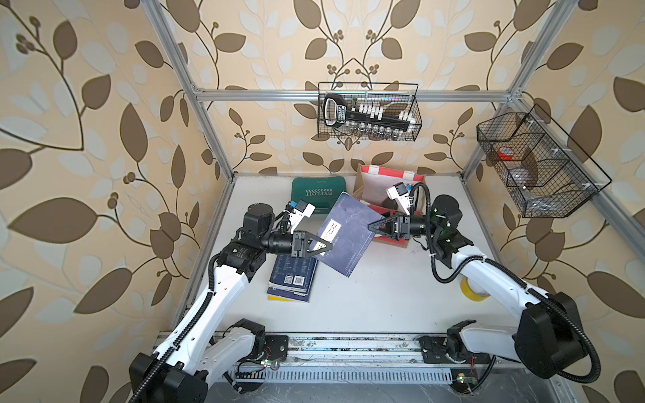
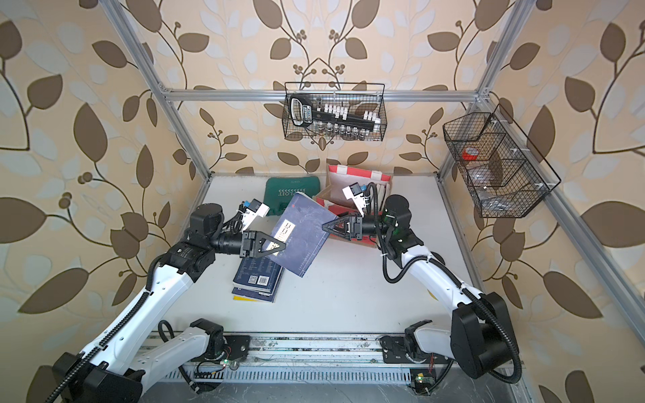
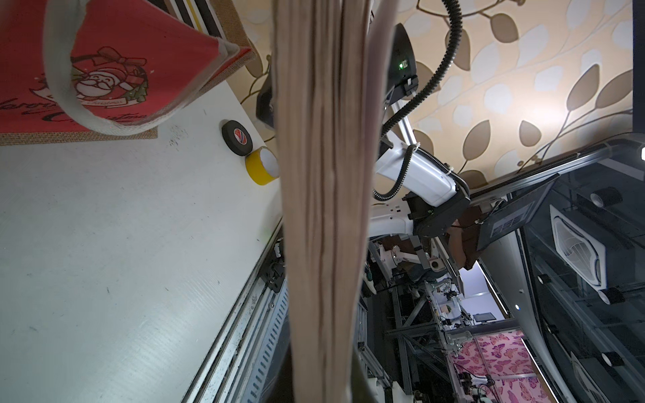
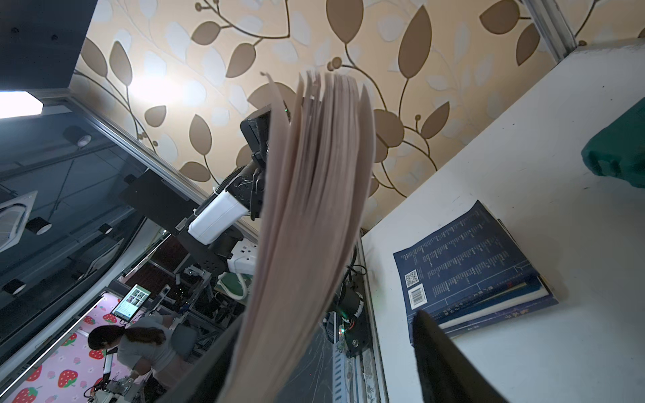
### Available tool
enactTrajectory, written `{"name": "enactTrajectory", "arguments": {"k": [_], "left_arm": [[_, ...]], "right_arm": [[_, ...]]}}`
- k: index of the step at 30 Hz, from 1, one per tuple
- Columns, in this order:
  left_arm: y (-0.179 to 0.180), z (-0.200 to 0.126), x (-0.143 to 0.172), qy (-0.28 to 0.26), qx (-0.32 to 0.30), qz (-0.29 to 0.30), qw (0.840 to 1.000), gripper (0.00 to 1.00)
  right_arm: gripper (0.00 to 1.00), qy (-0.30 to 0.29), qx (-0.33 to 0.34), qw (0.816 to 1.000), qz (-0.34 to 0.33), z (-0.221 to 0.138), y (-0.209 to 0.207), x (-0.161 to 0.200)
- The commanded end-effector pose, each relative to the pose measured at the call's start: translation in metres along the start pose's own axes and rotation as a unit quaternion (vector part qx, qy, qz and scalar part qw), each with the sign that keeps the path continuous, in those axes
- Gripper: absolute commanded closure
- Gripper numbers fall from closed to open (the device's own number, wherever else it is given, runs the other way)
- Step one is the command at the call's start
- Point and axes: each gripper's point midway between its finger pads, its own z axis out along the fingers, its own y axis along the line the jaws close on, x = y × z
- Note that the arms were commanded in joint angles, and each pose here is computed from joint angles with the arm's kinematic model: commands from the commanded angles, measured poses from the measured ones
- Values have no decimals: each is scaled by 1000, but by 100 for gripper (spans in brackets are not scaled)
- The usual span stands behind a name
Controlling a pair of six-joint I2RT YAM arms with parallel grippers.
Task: Put the books into the canvas bag
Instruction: Pick up the book from the book.
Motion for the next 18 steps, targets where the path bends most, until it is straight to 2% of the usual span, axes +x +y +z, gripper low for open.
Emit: {"name": "enactTrajectory", "arguments": {"k": [1,7,16,17,18], "left_arm": [[-25,0,0,16,34,58,998,100],[-21,3,0,25,34,51,998,100],[-18,3,1,22,21,51,998,99],[-17,3,0,21,18,51,998,86],[-16,3,-1,20,14,51,998,58]], "right_arm": [[34,23,-22,999,-41,-2,26,1],[51,37,-10,998,-42,-1,28,3],[87,45,9,998,-34,5,30,4],[92,40,16,999,-33,5,29,1],[98,32,26,999,-35,4,28,-3]]}}
